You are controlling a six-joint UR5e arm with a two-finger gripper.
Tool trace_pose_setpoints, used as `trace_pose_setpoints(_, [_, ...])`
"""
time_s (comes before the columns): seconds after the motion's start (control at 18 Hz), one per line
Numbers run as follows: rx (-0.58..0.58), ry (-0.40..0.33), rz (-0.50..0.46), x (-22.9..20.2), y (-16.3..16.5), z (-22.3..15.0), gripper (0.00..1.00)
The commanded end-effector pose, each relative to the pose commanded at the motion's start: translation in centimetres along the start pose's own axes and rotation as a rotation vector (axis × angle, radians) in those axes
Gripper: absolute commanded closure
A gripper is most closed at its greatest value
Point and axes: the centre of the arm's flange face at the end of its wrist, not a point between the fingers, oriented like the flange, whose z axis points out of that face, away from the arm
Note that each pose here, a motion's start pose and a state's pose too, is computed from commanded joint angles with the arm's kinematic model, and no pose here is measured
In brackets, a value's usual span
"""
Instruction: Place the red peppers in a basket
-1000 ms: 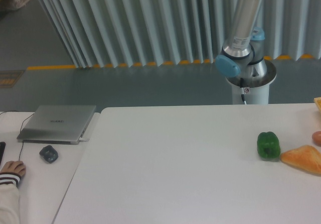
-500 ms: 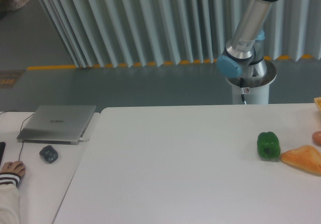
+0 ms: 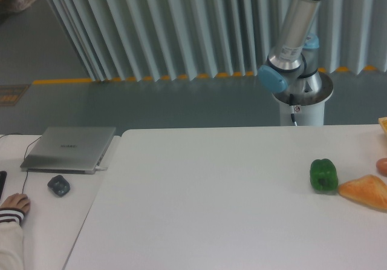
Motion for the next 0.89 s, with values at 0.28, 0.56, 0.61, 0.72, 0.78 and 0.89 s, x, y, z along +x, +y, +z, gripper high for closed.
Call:
trace_pose_setpoints(0.28, [0.05, 0.071, 0.14, 0.7, -8.7, -2.1, 0.0])
trace_pose_setpoints(0.56, [0.048, 0.199, 0.283, 1.9, -14.3, -2.0, 0.0])
trace_pose_setpoints(0.61, [0.04, 0.211, 0.312, 1.9, -15.5, -1.6, 0.0])
trace_pose_setpoints(0.72, [0.046, 0.22, 0.351, 1.9, -17.9, -0.8, 0.0])
trace_pose_setpoints(0.78, [0.046, 0.221, 0.365, 1.8, -18.7, -0.4, 0.0])
trace_pose_setpoints(0.89, [0.04, 0.228, 0.389, 1.9, -20.0, -0.1, 0.0])
